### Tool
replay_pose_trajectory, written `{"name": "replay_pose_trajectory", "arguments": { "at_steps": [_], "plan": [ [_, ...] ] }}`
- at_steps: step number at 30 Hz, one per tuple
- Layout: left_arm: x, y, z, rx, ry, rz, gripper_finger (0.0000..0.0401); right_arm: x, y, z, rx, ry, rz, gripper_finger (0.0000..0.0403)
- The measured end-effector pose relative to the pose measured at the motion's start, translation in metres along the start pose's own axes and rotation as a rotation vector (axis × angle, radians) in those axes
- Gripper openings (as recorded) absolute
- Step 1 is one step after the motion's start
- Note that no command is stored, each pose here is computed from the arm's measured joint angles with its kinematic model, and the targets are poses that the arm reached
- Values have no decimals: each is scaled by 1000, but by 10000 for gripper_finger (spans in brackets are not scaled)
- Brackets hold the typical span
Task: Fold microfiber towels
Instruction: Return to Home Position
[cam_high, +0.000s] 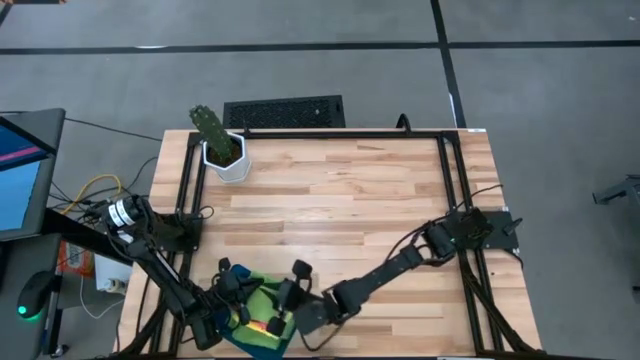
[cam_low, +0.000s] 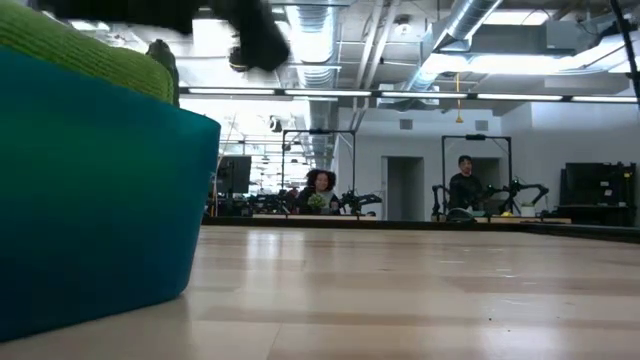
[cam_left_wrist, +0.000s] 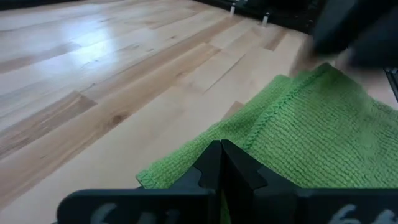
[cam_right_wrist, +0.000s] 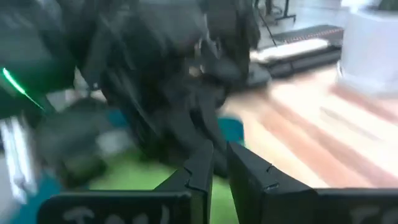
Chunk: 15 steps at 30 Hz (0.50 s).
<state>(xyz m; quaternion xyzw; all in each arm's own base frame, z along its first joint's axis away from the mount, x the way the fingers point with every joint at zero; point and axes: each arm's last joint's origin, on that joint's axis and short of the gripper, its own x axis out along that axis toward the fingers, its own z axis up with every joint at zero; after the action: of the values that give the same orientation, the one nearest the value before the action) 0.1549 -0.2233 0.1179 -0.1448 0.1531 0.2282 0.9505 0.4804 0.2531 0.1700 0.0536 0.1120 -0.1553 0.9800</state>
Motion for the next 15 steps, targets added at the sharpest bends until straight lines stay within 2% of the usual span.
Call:
{"name": "replay_pose_trajectory", "arguments": {
  "at_steps": [3, 8, 15],
  "plan": [
    [1, 0, 0, -3, -2, 4, 0, 11, 0, -28, 15, 29, 19, 70],
    [1, 0, 1, -7, -12, 2, 0, 7, 9, -56, 31, 66, 33, 70],
    [3, 0, 1, -12, -14, 8, 0, 5, 8, -61, -2, 120, 18, 70]
  ]
}}
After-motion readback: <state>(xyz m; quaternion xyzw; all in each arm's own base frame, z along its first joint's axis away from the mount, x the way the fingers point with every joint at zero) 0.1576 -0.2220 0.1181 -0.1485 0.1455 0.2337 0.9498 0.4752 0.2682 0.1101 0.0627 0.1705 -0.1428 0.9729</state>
